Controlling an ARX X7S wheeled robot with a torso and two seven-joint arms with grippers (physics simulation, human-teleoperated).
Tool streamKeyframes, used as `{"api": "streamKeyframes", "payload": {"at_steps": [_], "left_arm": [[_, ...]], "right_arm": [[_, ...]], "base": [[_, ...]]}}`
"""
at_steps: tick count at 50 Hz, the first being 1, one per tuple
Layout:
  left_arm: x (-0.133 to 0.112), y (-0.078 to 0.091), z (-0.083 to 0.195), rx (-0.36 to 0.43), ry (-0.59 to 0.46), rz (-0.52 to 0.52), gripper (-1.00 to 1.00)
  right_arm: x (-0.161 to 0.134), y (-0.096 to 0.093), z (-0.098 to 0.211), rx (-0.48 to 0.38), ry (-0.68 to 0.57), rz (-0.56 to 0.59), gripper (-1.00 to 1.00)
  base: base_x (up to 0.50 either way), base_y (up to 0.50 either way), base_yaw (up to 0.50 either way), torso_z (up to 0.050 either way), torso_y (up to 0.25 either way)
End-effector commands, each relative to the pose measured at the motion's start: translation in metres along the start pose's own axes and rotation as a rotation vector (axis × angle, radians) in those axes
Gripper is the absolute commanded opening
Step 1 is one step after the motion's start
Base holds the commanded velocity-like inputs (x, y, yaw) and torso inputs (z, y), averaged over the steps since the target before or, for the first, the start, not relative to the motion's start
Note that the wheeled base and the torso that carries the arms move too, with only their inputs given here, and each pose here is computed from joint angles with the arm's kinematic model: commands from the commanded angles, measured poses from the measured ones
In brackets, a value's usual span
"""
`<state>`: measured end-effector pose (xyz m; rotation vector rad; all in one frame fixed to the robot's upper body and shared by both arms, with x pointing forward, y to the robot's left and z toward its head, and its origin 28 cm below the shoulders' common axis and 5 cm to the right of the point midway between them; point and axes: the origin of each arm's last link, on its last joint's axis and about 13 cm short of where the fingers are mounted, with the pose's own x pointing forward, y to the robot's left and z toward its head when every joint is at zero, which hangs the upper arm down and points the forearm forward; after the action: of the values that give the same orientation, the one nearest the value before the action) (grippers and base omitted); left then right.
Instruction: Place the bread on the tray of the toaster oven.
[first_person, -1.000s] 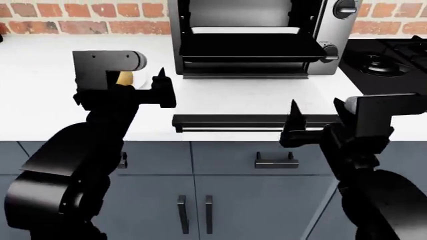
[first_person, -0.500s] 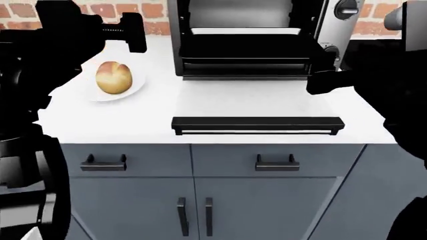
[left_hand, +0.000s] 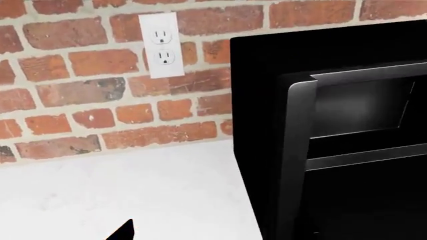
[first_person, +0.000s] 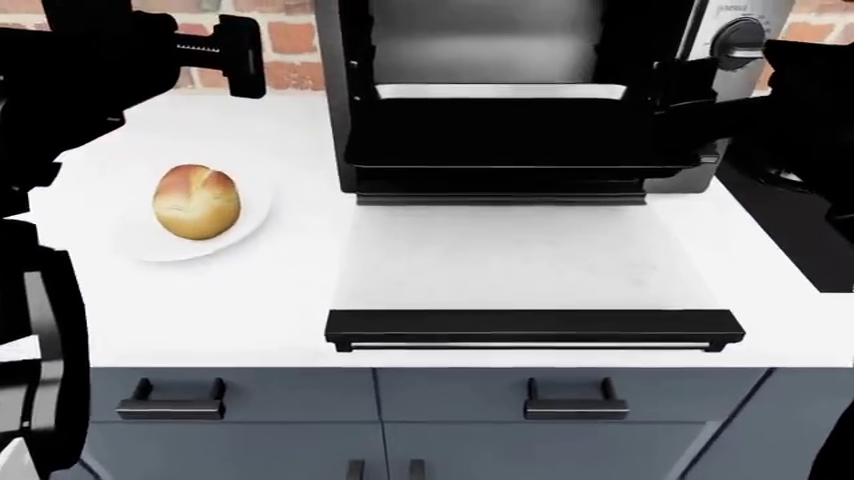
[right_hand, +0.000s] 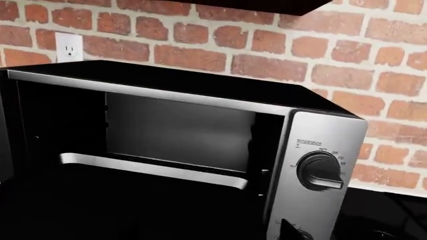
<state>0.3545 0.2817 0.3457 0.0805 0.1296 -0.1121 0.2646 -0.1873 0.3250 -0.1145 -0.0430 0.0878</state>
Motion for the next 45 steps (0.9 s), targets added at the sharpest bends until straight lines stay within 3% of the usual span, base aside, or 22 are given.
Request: {"api": "streamKeyframes", "payload": {"at_steps": [1, 28, 37, 42, 45], "left_arm": [[-0.002, 0.002, -0.004, 0.007, 0.032, -0.024, 1.0], [-0.009, 0.011, -0.019, 0.039, 0.084, -0.019, 1.0], [-0.012, 0.013, -0.028, 0.033, 0.108, -0.014, 1.0], [-0.022, 0.013, -0.036, 0.03, 0.175, -0.062, 1.0], [-0.028, 0.017, -0.041, 0.031, 0.203, -0.039, 1.0]], "right_arm": [[-0.004, -0.002, 0.005, -0.003, 0.0, 0.011, 1.0], [-0.012, 0.001, -0.004, -0.014, 0.05, 0.028, 1.0], [-0.015, 0.001, 0.0, -0.008, 0.049, 0.024, 1.0], [-0.018, 0.0, -0.004, -0.002, 0.059, 0.014, 1.0], [-0.021, -0.001, -0.003, 0.001, 0.055, 0.01, 1.0]], "base": [[0.37, 0.0, 0.0, 0.0, 0.0], [0.3, 0.0, 0.0, 0.0, 0.001], [0.07, 0.0, 0.0, 0.0, 0.0], [0.0, 0.0, 0.0, 0.0, 0.0], [0.0, 0.0, 0.0, 0.0, 0.0]]}}
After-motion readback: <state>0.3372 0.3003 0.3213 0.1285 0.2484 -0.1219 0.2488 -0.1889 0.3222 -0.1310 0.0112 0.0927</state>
